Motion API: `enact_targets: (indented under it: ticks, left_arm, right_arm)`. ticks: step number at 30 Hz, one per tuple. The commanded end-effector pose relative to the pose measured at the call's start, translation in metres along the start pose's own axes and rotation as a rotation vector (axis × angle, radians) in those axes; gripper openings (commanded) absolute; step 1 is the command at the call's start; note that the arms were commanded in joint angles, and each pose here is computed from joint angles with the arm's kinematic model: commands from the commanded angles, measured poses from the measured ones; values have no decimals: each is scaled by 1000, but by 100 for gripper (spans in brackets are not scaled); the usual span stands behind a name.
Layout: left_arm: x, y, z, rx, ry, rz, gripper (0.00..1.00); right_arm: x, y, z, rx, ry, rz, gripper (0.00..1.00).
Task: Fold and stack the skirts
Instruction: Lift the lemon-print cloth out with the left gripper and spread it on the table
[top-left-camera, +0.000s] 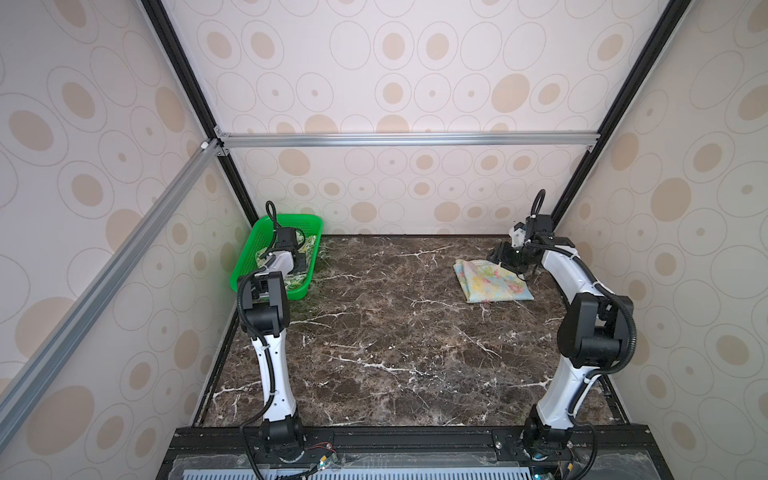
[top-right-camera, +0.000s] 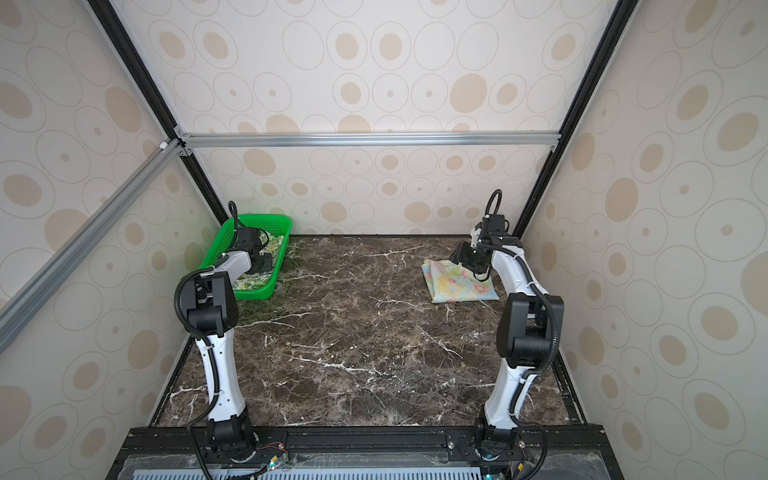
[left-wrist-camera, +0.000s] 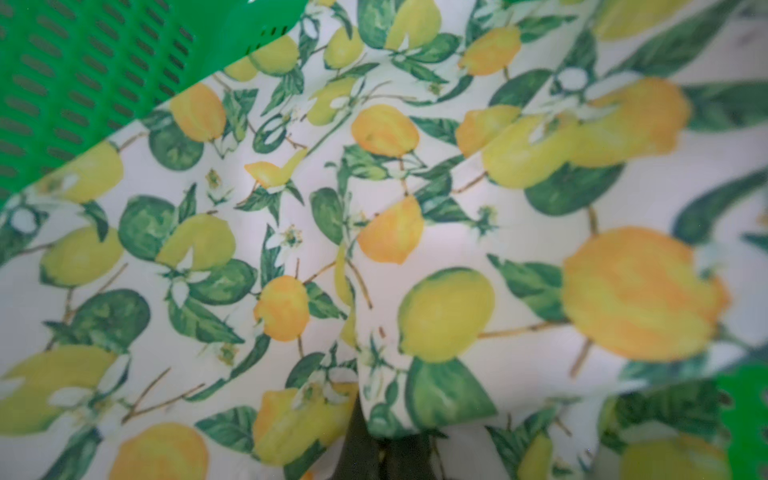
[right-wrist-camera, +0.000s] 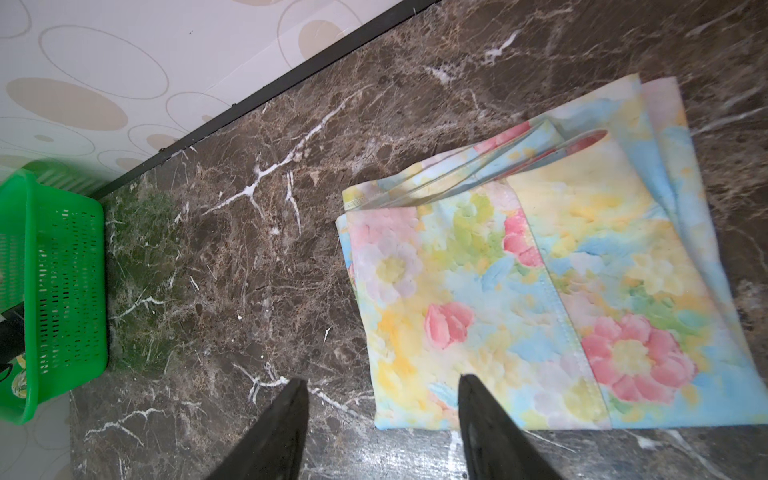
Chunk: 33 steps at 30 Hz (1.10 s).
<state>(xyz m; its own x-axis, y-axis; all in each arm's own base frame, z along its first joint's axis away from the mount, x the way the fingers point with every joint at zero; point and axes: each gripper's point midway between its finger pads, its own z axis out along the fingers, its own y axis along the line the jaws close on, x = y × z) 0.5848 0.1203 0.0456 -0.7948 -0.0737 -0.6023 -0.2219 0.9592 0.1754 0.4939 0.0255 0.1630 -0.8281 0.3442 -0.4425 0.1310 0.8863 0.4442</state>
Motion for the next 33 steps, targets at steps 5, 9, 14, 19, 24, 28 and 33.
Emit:
enact_targets:
  ticks: [5, 9, 14, 19, 24, 28, 33]
  left_arm:
    - [-97, 23, -93, 16, -272, -90, 0]
    - [-155, 31, -188, 85, -465, -138, 0]
    - [-193, 11, -319, 239, -686, -126, 0]
    - [-196, -17, -435, 432, -840, -92, 0]
    - [-177, -52, -541, 708, -968, -55, 0]
    - [-149, -76, -591, 1028, -977, -89, 0]
    - [-104, -113, -577, 1325, -823, -185, 0]
  right_arm:
    - [-2, 18, -24, -6, -25, -20, 59]
    - [-2, 28, -42, -30, -59, -30, 59]
    - [3, 38, -62, -63, -103, -29, 59]
    - [13, 49, -81, -110, -134, -30, 59]
    - [28, 59, -102, -143, -169, -42, 60]
    - [43, 68, -114, -180, -186, -40, 60]
    - [66, 74, -118, -205, -166, -40, 60]
